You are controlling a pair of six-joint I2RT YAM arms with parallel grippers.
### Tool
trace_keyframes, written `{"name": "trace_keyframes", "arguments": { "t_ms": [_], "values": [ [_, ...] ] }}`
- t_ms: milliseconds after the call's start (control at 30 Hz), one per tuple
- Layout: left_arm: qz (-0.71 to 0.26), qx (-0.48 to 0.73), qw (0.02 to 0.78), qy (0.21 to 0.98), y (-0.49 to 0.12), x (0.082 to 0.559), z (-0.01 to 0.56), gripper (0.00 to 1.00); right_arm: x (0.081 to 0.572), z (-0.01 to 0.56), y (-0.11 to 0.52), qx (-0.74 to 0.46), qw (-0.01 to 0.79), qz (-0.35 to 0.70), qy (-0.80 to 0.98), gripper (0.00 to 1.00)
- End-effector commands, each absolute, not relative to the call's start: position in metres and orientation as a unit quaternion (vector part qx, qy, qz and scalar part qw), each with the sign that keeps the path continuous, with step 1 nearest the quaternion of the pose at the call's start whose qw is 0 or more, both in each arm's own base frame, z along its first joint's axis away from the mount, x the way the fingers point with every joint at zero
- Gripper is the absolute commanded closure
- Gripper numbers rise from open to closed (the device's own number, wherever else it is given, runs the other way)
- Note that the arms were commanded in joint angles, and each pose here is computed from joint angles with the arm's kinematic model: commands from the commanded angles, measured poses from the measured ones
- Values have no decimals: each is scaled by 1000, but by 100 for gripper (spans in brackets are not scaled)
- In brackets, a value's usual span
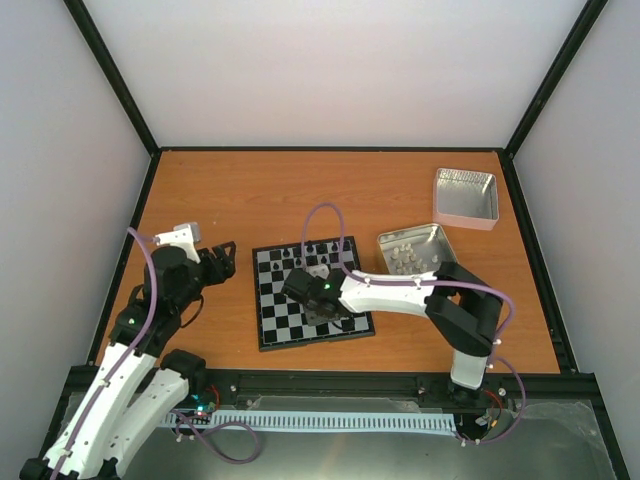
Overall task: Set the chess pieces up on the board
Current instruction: Pick up the chess piece from the chessboard, then place the chess piece on the chessboard.
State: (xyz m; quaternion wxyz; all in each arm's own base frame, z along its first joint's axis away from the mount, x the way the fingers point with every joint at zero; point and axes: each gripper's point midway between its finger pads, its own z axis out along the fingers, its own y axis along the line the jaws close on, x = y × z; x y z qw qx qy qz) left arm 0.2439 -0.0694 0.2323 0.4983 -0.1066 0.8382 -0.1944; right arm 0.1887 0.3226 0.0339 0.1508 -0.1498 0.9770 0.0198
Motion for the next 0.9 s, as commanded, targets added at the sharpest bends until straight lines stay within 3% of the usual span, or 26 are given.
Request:
{"name": "trace_keyframes", "arguments": {
  "t_ms": [0, 400, 700, 867],
  "values": [
    [-225, -85, 493, 836, -83, 245, 238, 25, 201, 52, 322, -201, 219, 42, 954, 85],
    [-457, 82, 360, 809, -178, 210, 260, 24, 197, 212, 367, -333, 482, 303, 752, 86],
    [-610, 176, 252, 730, -217, 170, 293, 17, 170, 255, 364, -425, 525, 325, 662, 86],
    [-621, 161, 218, 736, -220, 172, 284, 25, 165, 260, 366, -454, 526, 320, 644, 86]
  ]
}}
